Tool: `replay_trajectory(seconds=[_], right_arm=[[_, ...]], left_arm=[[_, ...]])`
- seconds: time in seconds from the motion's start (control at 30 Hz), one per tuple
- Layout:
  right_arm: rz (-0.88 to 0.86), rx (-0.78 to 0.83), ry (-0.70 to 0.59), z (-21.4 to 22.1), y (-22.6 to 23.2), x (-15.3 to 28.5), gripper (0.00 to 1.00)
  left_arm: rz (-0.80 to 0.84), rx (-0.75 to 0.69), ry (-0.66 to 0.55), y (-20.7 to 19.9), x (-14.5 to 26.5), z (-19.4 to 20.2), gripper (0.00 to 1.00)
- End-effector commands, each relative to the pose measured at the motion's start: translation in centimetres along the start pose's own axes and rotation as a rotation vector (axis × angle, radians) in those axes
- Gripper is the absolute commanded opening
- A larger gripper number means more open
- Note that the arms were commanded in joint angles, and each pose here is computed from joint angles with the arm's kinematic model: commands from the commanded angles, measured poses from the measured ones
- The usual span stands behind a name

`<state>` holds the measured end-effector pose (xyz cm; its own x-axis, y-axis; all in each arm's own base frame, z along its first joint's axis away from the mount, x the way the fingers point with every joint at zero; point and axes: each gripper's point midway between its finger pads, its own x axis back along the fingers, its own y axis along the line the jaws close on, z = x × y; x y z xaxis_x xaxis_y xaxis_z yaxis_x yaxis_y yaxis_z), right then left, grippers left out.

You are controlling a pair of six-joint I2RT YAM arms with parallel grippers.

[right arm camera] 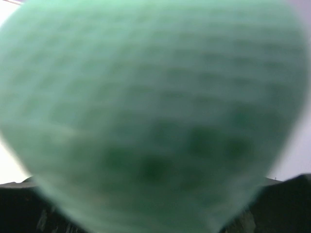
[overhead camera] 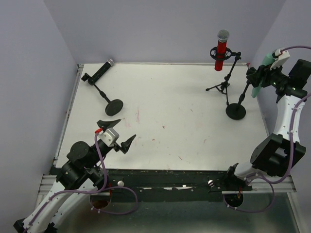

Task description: Attach the microphones to the stand

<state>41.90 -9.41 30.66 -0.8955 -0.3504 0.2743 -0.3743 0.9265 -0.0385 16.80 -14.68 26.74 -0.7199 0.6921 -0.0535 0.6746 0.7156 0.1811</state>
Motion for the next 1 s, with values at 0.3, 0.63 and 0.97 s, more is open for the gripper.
replay_trajectory(seconds=[0.3,0.63,0.97], right_arm=[[0.027,-0.010,-0.040,-1.2,0.1,2.0,0.96],[0.170,0.042,-0.104,-5.5,-1.2,6.0,1.00],[0.273,0.118,-0.192,-11.4,-2.2,9.4,1.00]], left_arm=[[0.020,-0.006,-0.016,-0.4,0.4,0.0,0.98],[0.023,-0.002,-0.029,-0.4,0.6,-0.2,0.98],[0.025,0.000,-0.042,-0.5,0.7,-0.5,0.98]])
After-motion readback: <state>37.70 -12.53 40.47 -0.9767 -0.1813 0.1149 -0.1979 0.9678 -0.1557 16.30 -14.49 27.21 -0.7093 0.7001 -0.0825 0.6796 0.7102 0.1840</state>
